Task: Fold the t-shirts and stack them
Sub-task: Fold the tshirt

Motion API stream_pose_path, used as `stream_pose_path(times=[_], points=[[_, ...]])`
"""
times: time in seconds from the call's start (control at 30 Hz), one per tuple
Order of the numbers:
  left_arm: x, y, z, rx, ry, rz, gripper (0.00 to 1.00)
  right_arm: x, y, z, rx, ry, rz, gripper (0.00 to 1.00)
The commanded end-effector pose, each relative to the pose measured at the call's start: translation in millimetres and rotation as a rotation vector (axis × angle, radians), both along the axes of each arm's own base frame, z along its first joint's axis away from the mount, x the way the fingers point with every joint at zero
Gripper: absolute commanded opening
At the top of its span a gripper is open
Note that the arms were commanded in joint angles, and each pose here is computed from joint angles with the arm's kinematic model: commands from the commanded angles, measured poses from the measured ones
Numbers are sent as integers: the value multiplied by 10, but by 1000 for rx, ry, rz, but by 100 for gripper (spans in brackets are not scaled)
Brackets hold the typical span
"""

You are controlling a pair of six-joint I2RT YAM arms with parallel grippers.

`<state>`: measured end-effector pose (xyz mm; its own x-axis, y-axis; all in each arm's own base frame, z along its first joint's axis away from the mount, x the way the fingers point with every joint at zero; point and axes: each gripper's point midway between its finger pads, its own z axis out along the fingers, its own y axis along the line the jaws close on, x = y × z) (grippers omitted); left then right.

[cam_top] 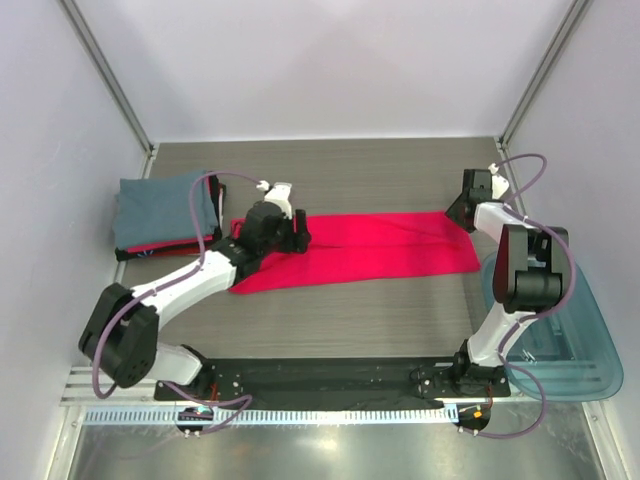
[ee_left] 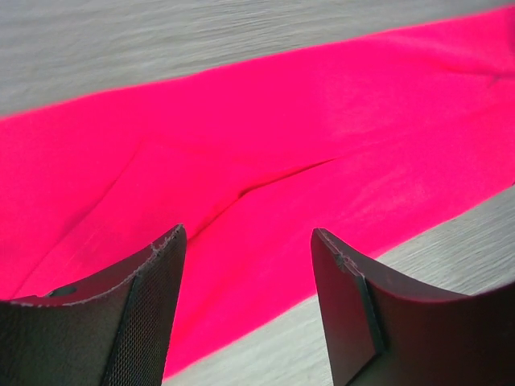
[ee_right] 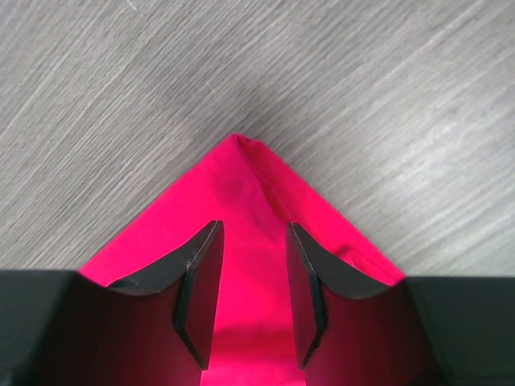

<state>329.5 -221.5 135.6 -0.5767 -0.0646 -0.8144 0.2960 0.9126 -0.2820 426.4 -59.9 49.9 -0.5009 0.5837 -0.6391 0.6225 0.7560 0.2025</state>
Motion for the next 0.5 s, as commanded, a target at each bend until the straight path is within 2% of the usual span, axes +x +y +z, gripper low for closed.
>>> stream_pose_path(times=[0.0, 0.23, 0.33, 0.47], points=[[95, -151, 21, 125, -39, -79, 65, 172, -96, 68, -46, -22, 5, 43], [138, -170, -257, 227, 6, -93, 64, 287, -125, -22, -54, -34, -5, 49], [103, -173, -406, 241, 40, -108, 61, 332, -114, 8, -50, -54, 2, 42], [37, -126, -661, 269, 104, -109, 53, 380, -107, 84, -50, -77, 10, 25]])
